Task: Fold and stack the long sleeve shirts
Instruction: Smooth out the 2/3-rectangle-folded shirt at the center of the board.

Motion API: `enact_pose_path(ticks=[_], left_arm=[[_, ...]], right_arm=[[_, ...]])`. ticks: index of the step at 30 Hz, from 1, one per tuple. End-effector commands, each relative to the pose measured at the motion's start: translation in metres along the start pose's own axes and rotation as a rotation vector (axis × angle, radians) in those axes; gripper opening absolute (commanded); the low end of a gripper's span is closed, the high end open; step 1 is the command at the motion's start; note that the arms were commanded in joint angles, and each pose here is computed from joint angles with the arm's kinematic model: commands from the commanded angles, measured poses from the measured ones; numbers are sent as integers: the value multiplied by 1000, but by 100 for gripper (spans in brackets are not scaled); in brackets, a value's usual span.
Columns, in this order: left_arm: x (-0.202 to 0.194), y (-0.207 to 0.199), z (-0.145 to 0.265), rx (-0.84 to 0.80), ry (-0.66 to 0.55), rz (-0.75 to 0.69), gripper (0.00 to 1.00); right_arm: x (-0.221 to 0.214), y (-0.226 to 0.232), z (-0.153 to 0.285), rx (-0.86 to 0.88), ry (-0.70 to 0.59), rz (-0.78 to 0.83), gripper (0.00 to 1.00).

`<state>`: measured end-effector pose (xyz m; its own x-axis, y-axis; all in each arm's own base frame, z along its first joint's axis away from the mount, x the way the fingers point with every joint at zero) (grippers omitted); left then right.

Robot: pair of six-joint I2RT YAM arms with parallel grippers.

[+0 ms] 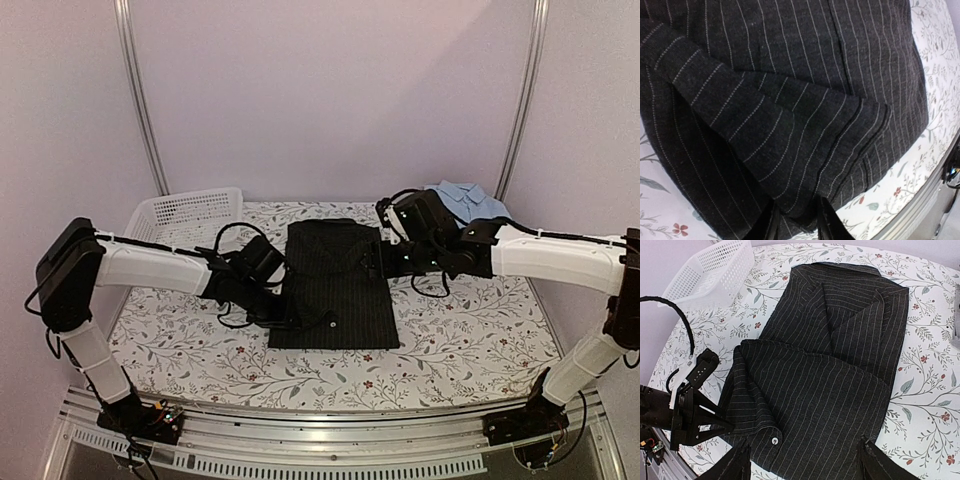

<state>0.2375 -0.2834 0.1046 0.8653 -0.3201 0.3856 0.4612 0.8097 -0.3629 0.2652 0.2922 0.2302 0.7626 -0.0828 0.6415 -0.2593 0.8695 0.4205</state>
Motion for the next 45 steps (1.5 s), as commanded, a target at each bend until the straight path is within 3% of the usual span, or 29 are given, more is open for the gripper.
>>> enact_pose_path(ticks=[1, 6, 15, 17, 24, 30, 36, 41, 45], left_arm=[[10, -8, -3, -6, -17, -25, 17], [19, -10, -5, -3, -33, -37, 1], [68, 2, -8, -20, -136, -17, 0], [82, 5, -13, -37, -151, -16, 5], [116, 14, -27, -35, -188, -39, 42], [132, 20, -11, -32, -244, -44, 66], [134, 29, 13, -15, -295, -42, 78], [123, 38, 29, 21, -320, -12, 78], [114, 41, 42, 44, -339, 3, 72]], right_arm=[[4, 1, 12, 6, -39, -6, 70], [5, 2, 12, 8, -37, -4, 70], [2, -1, 12, 2, -32, 1, 70], [0, -1, 11, 3, -26, 2, 70], [-8, -2, 7, -2, 0, 3, 70], [-18, 5, -1, 4, 30, 18, 70], [-28, 21, -16, 37, 68, 43, 71], [-37, 43, -35, 88, 105, 89, 69], [-40, 55, -59, 104, 127, 116, 63]])
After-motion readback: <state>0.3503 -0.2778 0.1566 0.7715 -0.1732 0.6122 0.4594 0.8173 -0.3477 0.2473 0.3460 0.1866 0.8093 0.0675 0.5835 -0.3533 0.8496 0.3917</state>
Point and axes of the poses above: each gripper's point midway between its finger pads, its own z axis back along the fingers, its own y axis along the line the jaws close on, x = y × z, the point moved 7 cm from there along z, back along the fingers, and after that the axes turned 12 degrees about -z, right-handed, at the moved point
